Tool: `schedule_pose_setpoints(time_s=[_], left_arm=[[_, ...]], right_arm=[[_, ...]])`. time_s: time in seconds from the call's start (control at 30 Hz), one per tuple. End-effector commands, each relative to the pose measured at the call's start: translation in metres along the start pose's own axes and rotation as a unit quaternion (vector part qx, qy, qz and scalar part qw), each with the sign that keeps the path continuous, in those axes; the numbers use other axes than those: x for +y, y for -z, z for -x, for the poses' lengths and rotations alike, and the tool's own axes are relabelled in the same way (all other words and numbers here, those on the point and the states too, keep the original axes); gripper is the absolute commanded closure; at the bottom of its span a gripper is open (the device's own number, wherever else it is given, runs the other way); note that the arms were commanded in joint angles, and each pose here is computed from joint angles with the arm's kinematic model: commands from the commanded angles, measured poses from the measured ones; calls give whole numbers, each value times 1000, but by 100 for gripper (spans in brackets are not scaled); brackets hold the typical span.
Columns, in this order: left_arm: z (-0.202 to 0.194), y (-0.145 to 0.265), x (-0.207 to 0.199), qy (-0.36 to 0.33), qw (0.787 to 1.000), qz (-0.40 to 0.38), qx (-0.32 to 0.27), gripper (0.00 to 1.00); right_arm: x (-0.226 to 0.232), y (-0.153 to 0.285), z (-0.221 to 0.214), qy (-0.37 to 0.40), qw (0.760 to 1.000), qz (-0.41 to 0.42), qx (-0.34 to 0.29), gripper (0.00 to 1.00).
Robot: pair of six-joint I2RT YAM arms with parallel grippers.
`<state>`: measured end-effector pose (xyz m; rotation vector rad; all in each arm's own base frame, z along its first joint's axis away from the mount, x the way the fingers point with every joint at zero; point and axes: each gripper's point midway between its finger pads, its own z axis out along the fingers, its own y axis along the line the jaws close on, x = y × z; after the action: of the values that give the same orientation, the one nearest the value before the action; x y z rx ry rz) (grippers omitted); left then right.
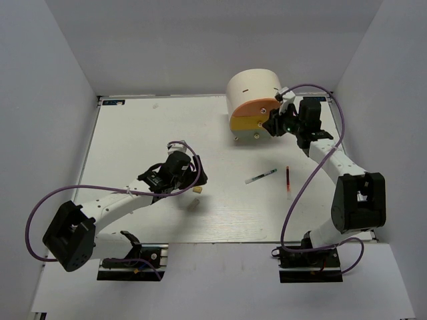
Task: Sort the stationery into containers
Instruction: Close the drawer at the center of the board, then open the drawer at the center of the board.
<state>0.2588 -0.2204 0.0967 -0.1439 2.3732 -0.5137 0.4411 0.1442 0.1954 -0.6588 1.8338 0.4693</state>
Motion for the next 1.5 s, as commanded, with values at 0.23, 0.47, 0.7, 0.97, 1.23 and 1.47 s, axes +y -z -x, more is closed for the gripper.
schedule_pose_setpoints(time_s=[0.23,0.47,0.7,0.97,1.23,1.47], left_arm=[[-9,-2,4,0,1000,3,16,0],[-10,0,7,3,1000,10,17,0],[-11,0,8,7,1000,14,20,0],[-12,1,11,6,1000,20,20,0],[-13,-3,11,5,999,24,24,0],[-13,-6,11,4,999,27,27,0]], right_arm=[[17,5,-23,-182,983,-10,-6,52],[10,-5,-27,-350,933,-57,-51,50],[2,-17,-21,-416,904,-65,-72,45],[-13,-30,-10,-411,903,-71,-98,45],[-18,-38,-2,-406,905,-66,-114,45],[-22,-44,-10,-416,900,-72,-108,52]])
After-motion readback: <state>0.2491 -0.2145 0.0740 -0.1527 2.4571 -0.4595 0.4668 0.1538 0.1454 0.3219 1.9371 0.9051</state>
